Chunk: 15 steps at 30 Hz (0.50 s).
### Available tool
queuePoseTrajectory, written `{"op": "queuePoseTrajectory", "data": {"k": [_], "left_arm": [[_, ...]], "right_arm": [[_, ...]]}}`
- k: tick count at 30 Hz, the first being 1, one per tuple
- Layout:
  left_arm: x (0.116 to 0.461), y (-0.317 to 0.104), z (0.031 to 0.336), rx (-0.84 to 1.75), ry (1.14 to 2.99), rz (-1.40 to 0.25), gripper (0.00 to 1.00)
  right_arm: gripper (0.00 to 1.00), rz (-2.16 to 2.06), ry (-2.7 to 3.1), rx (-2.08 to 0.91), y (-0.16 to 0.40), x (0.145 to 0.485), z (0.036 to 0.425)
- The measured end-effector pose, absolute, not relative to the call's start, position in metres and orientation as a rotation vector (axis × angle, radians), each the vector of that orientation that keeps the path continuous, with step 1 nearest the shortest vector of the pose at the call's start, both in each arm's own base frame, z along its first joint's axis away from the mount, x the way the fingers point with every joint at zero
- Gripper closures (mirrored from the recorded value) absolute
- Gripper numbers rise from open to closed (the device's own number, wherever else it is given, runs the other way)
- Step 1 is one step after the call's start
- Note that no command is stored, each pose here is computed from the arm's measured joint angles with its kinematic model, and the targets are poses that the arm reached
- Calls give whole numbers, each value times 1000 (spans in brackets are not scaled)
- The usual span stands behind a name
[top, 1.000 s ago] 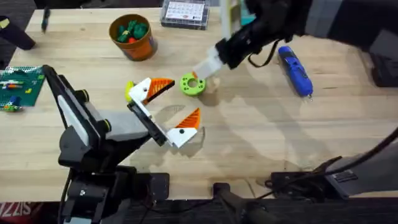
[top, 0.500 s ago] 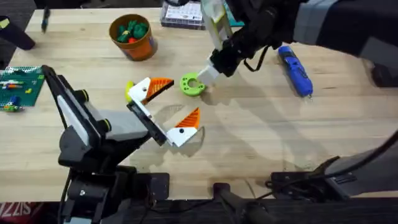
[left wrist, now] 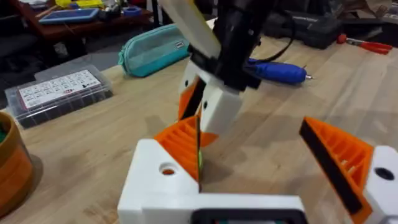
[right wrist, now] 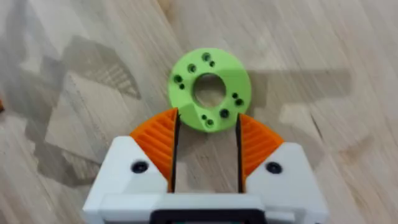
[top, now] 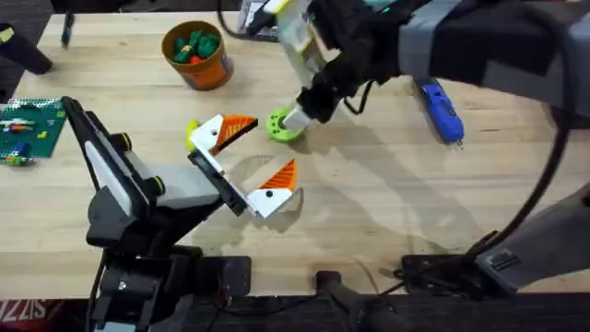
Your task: Pick up the gripper from the table and insert it into the empty holder that is missing its gripper. Then pick up a screw, insert it into the mounting hole, and use the screwdriver to tighten it. Finally, clean up the table by picking up the vegetable and placing it into the bucket.
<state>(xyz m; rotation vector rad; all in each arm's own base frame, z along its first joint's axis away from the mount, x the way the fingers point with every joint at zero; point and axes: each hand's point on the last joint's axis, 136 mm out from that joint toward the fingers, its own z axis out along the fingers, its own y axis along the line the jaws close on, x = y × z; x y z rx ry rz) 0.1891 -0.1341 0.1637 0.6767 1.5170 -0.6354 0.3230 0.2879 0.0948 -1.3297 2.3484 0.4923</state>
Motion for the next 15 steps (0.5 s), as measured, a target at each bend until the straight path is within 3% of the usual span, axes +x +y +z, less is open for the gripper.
{"op": "queuePoseTrajectory", "data": {"k": [7,15], "left_arm": [[189,-134,164,677,1517,-635,6],[189,-134,164,677,1517,-635,6]], "right_arm": [[569,365,2388,-1424,298,312,61],[562,300,2372,-1400,296,322,62]]}}
